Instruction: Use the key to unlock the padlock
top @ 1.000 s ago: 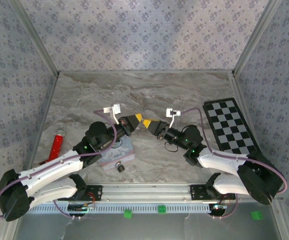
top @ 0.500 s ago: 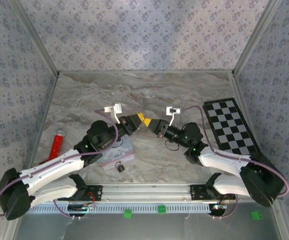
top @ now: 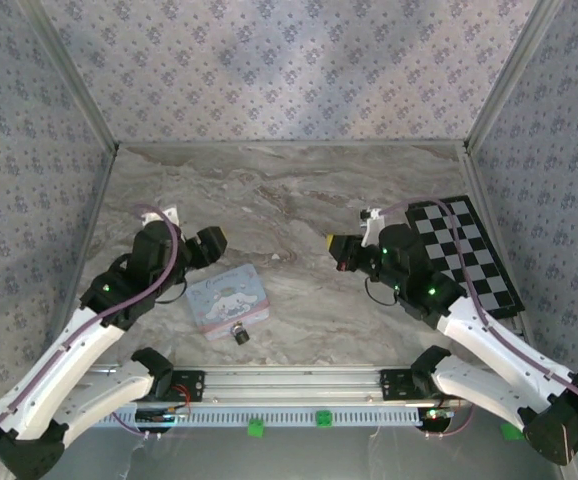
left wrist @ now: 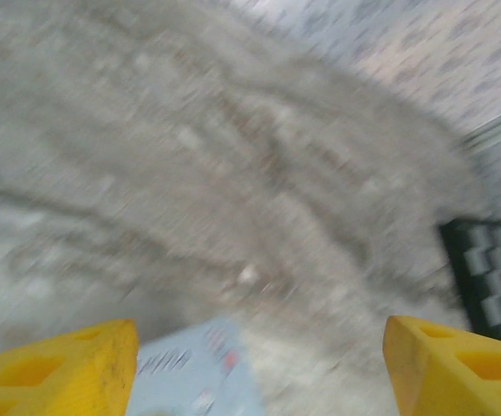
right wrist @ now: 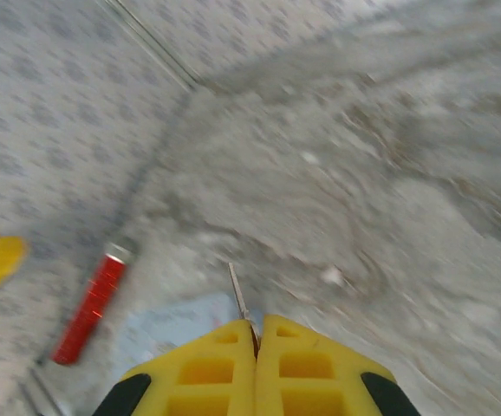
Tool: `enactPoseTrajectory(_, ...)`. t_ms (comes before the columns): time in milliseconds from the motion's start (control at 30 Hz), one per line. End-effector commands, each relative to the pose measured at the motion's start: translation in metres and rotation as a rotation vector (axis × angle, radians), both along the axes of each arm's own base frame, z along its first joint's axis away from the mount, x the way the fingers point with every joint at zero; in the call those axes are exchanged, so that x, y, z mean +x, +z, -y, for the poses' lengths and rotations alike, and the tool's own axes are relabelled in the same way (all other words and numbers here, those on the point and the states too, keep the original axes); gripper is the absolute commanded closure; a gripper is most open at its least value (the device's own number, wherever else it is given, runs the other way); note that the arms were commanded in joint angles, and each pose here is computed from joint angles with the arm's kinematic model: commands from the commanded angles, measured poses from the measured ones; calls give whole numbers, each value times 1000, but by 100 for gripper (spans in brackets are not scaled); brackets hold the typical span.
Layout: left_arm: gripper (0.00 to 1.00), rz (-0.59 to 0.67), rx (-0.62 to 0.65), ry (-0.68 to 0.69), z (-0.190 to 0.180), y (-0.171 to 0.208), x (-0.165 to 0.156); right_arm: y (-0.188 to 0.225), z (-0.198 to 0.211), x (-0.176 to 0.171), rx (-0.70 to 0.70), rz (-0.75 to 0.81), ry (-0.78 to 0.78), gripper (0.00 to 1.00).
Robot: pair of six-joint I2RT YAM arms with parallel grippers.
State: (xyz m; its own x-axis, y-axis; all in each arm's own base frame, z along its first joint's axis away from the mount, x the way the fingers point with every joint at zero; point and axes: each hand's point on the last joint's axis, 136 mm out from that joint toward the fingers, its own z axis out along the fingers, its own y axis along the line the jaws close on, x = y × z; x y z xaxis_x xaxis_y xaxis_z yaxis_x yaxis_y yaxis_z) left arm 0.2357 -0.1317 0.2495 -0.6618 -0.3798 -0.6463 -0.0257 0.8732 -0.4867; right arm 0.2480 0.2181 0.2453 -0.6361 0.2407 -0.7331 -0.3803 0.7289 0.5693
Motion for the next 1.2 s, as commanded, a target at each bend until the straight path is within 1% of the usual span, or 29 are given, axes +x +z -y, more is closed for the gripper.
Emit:
enactPoseTrajectory(0, 24, -338, 250, -15, -32, -67, -61, -53, 25, -14, -210, -103, -18, 100)
enactPoseTrajectory(100, 24, -410, 267, -54, -26, -85, -86, -67, 29, -17, -228, -128, -24, 100)
enactPoseTrajectory(233, 25, -493, 271, -86, -22, -118, -114, -74, 32, -18, -243, -132, -26, 100)
enactPoseTrajectory(300, 25, -526, 275, -67, -26, -135, -123, -73, 32, -16, -243, -125, -28, 100)
enactPoseTrajectory(400, 24, -521, 276, -34, -33, -149, -128, -72, 31, -14, -239, -119, -26, 100)
enactPoseTrajectory(500, 20, -494, 246, -25, -32, -159, -125, -72, 31, -13, -239, -118, -27, 100)
enactPoseTrajectory(567, 16, -460, 186, -55, -18, -164, -119, -75, 33, -12, -242, -122, -32, 100)
enactPoseTrajectory(633, 15, -427, 125, -77, -4, -168, -113, -78, 33, -12, -239, -129, -32, 100)
enactPoseTrajectory(700, 14, -400, 93, -85, 3, -170, -107, -78, 33, -12, -228, -132, -31, 100)
enactPoseTrajectory(867, 13, -396, 132, -72, 1, -183, -96, -81, 35, -12, -223, -138, -39, 100)
enactPoseTrajectory(1033, 13, -347, 114, -122, 14, -180, -70, -82, 33, -12, -201, -145, -39, 100)
enactPoseTrajectory(1167, 15, -318, 193, -142, 12, -176, -50, -82, 32, -14, -186, -155, -37, 100)
